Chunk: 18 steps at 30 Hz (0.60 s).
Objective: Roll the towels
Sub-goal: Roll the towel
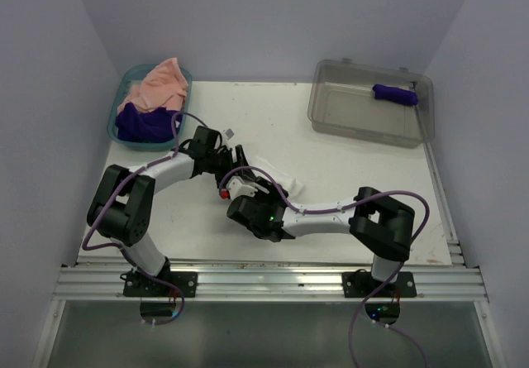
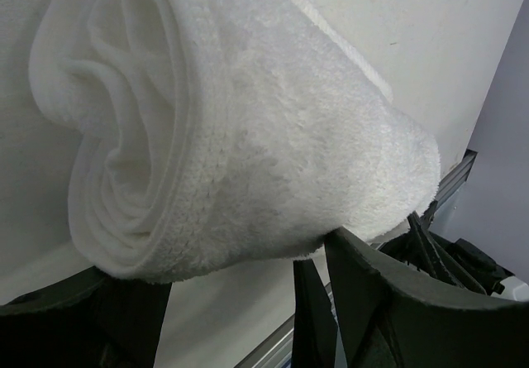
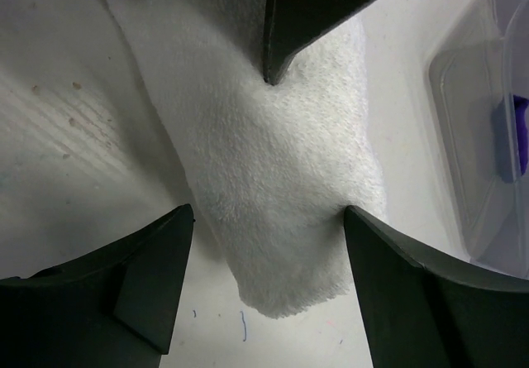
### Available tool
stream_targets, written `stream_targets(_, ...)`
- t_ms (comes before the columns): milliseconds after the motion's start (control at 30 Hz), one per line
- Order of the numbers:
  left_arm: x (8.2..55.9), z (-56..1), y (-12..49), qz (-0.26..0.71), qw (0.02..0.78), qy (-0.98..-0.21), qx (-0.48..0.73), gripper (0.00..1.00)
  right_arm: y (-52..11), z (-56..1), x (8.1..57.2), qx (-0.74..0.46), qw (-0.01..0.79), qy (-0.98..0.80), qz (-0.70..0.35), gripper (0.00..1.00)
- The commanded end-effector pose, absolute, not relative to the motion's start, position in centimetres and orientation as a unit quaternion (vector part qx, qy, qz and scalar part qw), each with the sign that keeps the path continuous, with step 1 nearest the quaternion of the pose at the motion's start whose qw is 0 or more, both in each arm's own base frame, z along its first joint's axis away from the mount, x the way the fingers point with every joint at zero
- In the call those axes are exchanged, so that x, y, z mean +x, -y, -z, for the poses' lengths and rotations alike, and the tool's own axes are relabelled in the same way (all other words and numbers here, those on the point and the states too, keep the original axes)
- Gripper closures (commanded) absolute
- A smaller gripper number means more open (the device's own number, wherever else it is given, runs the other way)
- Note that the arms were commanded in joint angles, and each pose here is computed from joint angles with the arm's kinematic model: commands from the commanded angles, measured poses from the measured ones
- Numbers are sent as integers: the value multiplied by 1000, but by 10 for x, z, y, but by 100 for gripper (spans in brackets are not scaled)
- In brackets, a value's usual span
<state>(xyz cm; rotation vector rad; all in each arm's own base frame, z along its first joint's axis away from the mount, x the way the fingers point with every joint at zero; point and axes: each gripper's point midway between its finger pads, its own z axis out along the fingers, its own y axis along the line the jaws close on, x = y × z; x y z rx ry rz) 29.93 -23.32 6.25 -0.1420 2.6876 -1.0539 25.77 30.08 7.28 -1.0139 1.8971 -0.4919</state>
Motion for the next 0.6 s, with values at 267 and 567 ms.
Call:
stream_targets(267, 302, -60, 233, 352, 121, -928, -29, 26, -305, -110, 265, -398, 506, -734, 216, 22)
stream_targets(567, 303, -65, 233, 353, 123, -927, -25, 26, -307, -74, 281, -420, 488, -725, 243, 19)
